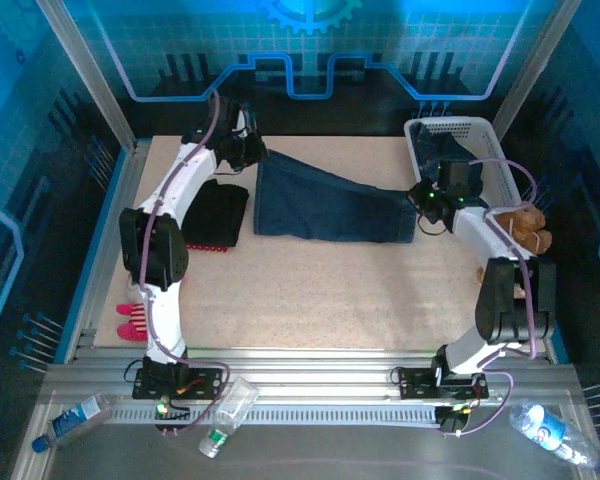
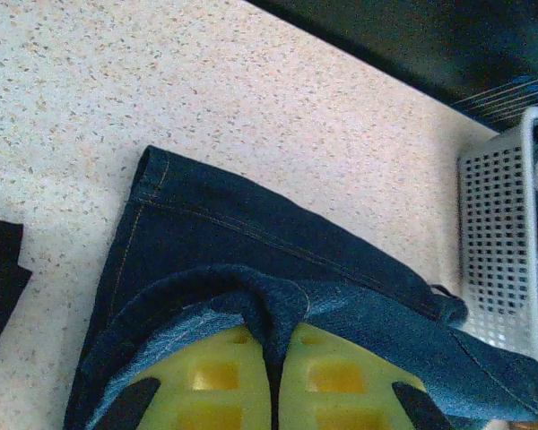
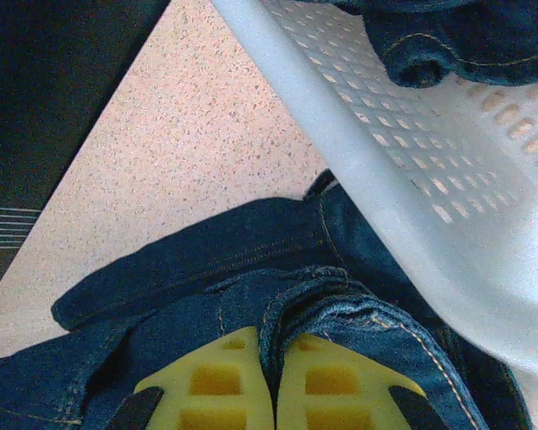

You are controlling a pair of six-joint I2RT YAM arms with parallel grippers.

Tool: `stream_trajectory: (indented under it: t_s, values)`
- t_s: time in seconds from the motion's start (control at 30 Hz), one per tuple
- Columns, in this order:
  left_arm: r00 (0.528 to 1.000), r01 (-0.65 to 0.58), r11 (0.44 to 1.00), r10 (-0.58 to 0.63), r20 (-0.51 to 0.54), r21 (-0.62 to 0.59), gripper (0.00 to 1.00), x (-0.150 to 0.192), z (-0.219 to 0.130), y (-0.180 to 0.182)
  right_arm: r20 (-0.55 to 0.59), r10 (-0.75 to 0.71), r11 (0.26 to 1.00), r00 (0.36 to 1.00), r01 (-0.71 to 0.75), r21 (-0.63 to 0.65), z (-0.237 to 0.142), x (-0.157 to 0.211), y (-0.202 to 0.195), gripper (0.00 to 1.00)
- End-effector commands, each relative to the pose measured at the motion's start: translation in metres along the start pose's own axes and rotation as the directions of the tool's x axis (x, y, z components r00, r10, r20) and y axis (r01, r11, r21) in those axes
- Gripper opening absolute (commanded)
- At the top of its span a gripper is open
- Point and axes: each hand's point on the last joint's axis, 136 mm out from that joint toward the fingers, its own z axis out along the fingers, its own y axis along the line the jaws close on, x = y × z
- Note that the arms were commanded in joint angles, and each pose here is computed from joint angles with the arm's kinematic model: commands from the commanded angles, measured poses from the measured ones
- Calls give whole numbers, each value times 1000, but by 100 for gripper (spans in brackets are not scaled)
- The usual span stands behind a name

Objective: Fold and stack the skirts

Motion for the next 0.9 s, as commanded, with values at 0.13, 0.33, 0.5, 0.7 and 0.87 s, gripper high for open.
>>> stream_trajectory:
  t_s: [0.13, 0.33, 0.5, 0.7, 0.87]
  values:
    - [1000, -3, 997, 5, 29, -81, 0, -22, 25, 23, -13, -18, 1000, 1000, 17, -24, 34, -23, 11, 0]
    - [1000, 7, 996, -4, 27, -89, 0, -27, 52, 31, -22, -6, 1000, 1000, 6, -2, 60, -29, 8, 0]
    - [999, 3, 996, 2, 52, -93, 8, -37, 79, 39, -14, 3, 1000, 1000, -3, 25, 80, -39, 7, 1]
    - [998, 42, 994, -38, 42, -101, 70, -42, 97, 49, -37, 20, 999, 999, -18, 38, 98, -41, 7, 37]
    - [997, 59, 997, -56, 46, -52, 99, -46, 70, 28, -26, -5, 1000, 1000, 5, -4, 87, -46, 24, 71]
